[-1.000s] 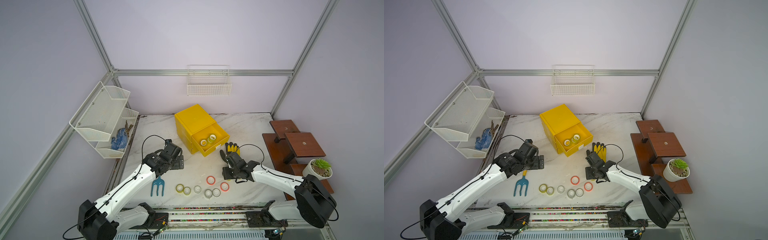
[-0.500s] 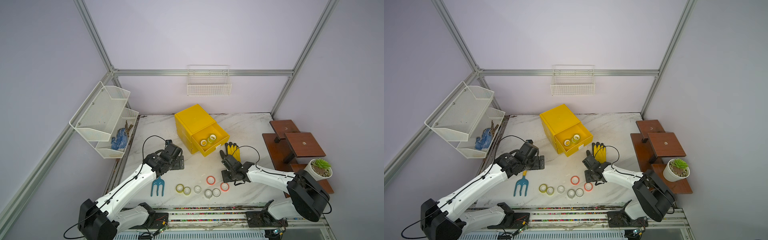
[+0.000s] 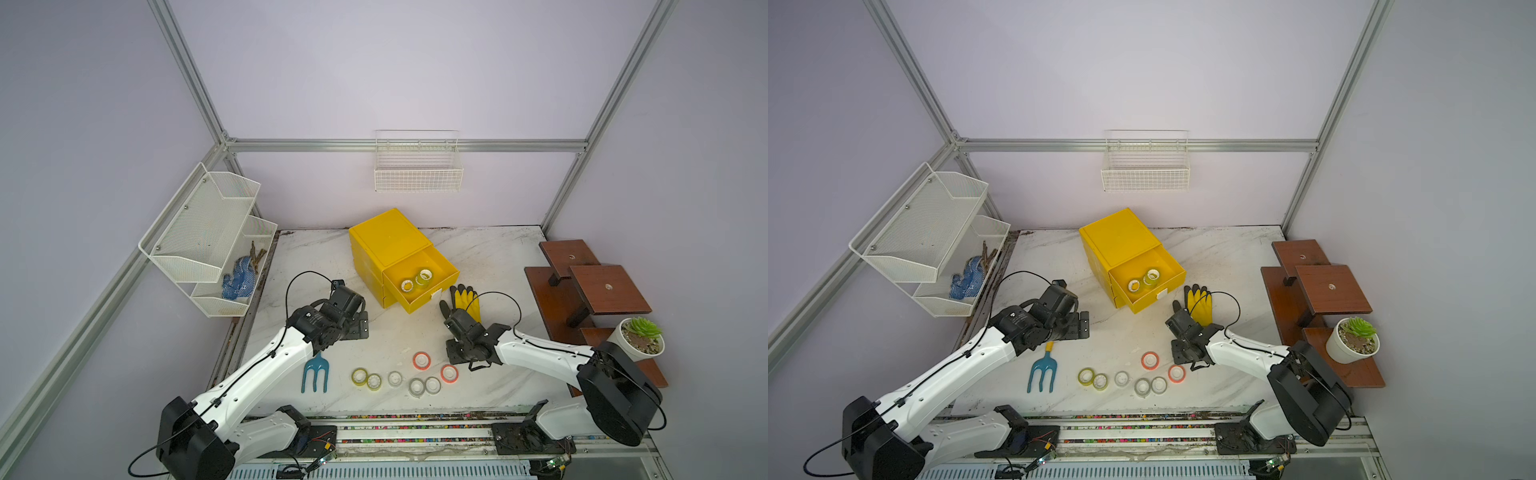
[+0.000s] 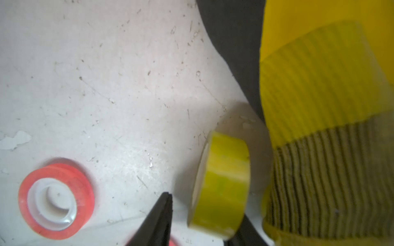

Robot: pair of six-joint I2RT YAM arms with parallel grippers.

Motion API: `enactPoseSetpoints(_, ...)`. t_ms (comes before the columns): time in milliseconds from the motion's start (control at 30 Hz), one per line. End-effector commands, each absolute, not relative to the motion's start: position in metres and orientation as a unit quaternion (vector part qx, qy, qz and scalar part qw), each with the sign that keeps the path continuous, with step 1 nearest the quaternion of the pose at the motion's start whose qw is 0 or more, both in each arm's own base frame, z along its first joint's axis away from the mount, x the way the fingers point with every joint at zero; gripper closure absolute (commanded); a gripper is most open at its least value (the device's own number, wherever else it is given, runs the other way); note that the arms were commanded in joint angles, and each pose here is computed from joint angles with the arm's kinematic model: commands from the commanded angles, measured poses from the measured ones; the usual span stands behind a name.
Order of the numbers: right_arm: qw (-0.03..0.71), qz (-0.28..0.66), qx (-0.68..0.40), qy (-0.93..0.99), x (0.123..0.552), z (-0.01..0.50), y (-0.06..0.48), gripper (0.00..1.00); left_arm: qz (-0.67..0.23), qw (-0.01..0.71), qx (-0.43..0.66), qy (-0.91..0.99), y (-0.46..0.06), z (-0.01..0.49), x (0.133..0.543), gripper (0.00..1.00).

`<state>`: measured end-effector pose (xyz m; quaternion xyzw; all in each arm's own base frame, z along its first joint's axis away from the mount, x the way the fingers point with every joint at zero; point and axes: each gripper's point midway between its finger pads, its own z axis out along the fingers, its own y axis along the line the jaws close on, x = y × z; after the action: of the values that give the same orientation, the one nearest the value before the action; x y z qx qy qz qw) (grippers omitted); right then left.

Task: Place the transparent tape into the drawer according to color
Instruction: Pick up the tape at the center of the board.

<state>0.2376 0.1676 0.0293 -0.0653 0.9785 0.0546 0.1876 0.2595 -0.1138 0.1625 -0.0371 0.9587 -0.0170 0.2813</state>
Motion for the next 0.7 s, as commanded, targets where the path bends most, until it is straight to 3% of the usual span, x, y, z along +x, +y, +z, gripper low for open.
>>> enactPoseSetpoints(0, 0.205, 0.049, -0.059, 0.976, 0.241, 0.038, 0.165, 0.64, -0.024, 0.288, -0.043, 0.956, -0.115, 0.164, 0.264, 0.00)
enactPoseSetpoints(267, 0.223, 0.008, -0.044, 0.974, 0.254, 0.037, 0.155, 0.57, -0.026, 0.286, -0.042, 0.957, -0.116, 0.161, 0.264, 0.00)
enactPoseSetpoints(400, 0.241, 0.003, -0.040, 0.970, 0.269, 0.042, 0.160, 0.47, -0.026, 0.286, -0.042, 0.957, -0.116, 0.161, 0.264, 0.00)
enactPoseSetpoints(667, 0.260, -0.004, -0.021, 0.965, 0.286, 0.047, 0.162, 0.48, -0.026, 0.285, -0.043, 0.957, -0.115, 0.159, 0.263, 0.00)
